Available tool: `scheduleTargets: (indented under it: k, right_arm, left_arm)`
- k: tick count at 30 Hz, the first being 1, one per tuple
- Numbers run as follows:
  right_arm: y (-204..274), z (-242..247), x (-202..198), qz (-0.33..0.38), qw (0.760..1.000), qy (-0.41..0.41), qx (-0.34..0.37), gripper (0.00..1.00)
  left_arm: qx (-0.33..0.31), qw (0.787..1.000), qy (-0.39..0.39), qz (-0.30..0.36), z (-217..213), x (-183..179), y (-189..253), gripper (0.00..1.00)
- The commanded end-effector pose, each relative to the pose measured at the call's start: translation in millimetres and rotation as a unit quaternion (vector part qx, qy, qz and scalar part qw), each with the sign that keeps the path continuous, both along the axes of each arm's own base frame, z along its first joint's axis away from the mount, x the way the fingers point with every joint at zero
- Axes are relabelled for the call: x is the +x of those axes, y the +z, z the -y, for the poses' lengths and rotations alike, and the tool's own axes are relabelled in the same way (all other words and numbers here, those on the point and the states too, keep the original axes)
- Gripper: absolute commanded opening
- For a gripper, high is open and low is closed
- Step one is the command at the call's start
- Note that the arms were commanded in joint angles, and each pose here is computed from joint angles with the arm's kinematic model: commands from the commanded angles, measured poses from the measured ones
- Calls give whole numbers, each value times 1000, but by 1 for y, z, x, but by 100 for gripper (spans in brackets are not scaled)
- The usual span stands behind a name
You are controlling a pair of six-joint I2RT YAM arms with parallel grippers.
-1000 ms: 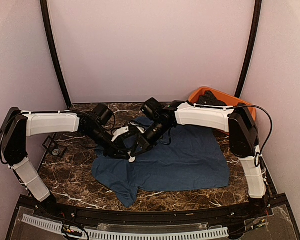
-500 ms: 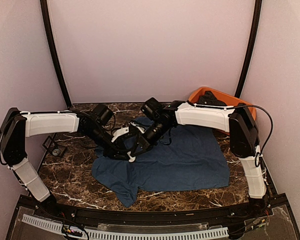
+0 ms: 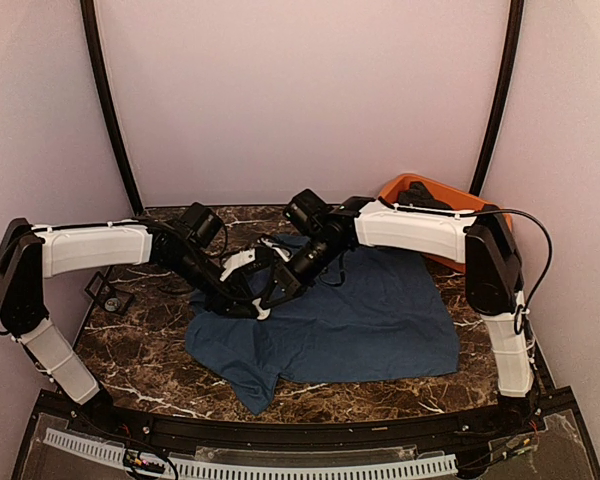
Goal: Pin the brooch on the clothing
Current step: Pin the brooch to the flattened clothing.
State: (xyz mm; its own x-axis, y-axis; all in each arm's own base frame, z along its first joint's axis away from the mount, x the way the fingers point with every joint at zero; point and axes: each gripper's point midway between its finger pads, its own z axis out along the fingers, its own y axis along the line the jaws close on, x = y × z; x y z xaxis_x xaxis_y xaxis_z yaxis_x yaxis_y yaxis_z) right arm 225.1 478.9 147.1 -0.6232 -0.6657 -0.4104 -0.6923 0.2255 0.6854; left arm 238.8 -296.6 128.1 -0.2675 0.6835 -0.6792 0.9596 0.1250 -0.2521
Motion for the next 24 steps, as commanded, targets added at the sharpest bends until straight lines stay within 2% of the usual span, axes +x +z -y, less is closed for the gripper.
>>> scheduleTargets:
  k: [1,11,24]
  right_arm:
    - [27,-3,-3,17,999,13,39,0]
    - [25,-2,-4,16,999,14,38,0]
    - [28,-3,-5,19,999,19,44,0]
  left_arm:
    - [-13,1000,-6,-12,0,-6,5,34]
    - [-36,999,-3,-2,-4,-5,17,40]
    - [-43,999,-3,-19,0,-3,14,36]
